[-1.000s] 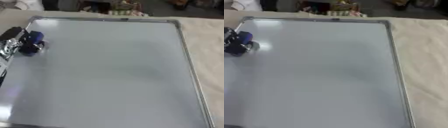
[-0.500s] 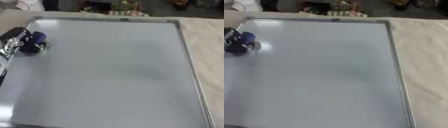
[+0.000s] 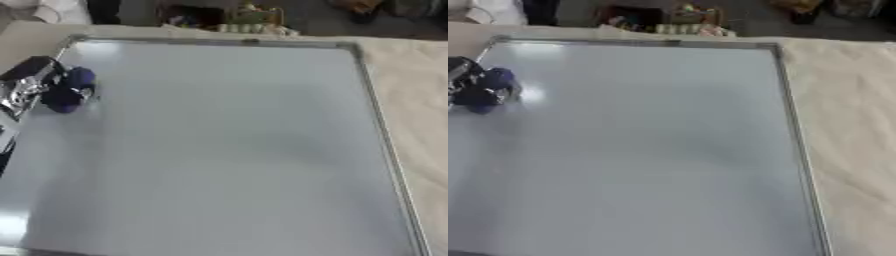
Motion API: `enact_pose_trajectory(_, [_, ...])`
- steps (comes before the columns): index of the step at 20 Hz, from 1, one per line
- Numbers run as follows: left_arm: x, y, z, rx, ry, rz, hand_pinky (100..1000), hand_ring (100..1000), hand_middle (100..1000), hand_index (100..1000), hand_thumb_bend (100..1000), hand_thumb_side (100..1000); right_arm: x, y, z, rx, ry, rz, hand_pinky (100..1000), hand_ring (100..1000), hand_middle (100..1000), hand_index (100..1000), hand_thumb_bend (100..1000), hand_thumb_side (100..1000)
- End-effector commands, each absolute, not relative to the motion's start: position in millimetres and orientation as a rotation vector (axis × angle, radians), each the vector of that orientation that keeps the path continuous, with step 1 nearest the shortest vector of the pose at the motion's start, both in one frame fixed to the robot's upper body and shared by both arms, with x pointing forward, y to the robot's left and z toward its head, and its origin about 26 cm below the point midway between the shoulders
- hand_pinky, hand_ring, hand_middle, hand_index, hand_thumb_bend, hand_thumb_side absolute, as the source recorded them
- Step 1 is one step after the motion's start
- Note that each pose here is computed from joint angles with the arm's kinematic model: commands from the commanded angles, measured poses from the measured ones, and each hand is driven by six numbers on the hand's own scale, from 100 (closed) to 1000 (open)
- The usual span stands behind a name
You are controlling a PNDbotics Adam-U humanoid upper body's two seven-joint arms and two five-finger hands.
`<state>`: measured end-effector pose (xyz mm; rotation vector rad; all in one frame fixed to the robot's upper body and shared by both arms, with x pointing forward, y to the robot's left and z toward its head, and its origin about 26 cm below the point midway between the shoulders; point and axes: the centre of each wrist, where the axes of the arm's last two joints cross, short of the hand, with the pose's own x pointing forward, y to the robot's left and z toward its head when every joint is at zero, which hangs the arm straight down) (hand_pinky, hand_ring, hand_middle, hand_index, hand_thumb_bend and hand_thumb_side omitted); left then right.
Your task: Wipe the whiteboard clean with a brush.
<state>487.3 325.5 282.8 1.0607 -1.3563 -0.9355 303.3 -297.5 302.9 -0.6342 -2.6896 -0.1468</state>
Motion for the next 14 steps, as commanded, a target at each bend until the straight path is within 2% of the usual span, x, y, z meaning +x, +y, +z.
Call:
enact_pose_trajectory(1, [486.0,327.7,289.8,1.051,-1.366,-0.935,639,768,704,466,385,564,298.8,-299.6,310.7,-0.659,-2.716,-0.13,862,863,698,847,100,1000])
enact_pose_trajectory(9, [486.1,328.5,288.4,1.052,-1.362,-0.95,638,767,700,370,459,646,298.7,-299.6,311.2,-0.658,-2.719,-0.133,862,863,694,847,100,1000])
enact_pose_trajectory(13, [486.3,329.1,288.0,1.058,-1.356,-0.951,626,756,660,337,415,619,298.8,-299.4,311.5,-0.654,-2.723,-0.134,862,863,693,847,100,1000])
enact_pose_trajectory(14, [486.4,329.2,287.7,1.061,-1.353,-0.951,619,752,643,333,371,591,298.8,-299.3,311.5,-0.654,-2.723,-0.135,862,863,693,847,100,1000])
